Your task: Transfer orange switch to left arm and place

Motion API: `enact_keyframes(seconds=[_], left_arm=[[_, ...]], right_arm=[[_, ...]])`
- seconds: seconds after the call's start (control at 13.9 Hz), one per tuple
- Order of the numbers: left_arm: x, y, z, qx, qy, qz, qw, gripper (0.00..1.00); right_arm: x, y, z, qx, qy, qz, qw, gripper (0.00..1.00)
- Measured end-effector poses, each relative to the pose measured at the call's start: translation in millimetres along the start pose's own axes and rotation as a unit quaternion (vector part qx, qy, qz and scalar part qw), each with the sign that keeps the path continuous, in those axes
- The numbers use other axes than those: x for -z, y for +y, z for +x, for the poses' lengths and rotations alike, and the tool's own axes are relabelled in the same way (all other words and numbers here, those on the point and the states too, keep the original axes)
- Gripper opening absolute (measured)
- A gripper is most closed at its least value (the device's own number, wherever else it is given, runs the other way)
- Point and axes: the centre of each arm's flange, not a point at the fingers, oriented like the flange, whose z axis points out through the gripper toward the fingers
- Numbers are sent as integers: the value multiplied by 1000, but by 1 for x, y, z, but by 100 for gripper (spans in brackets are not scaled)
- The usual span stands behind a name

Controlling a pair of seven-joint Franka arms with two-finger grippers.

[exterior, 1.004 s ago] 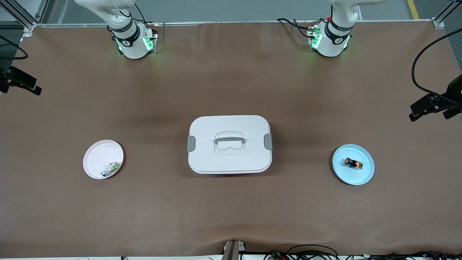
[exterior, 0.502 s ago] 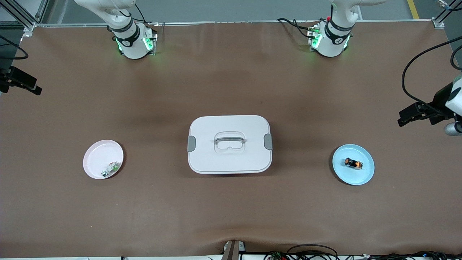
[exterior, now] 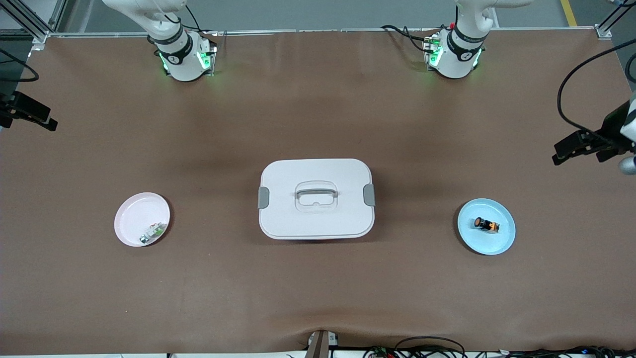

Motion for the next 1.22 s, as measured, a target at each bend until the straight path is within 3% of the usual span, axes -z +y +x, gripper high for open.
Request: enact_keyframes(seconds=[0.29, 1.08, 1.22], left_arm=[[23, 10, -10, -11, 19, -3, 1000, 100], [23, 15, -10, -16, 20, -4, 1000, 100], [24, 17, -13, -17, 8, -3, 1000, 100]], right_arm=[[0, 0, 0, 0, 0, 0, 1000, 100], [0, 0, 0, 0, 0, 0, 1000, 100], [0, 0, 0, 0, 0, 0, 1000, 100]])
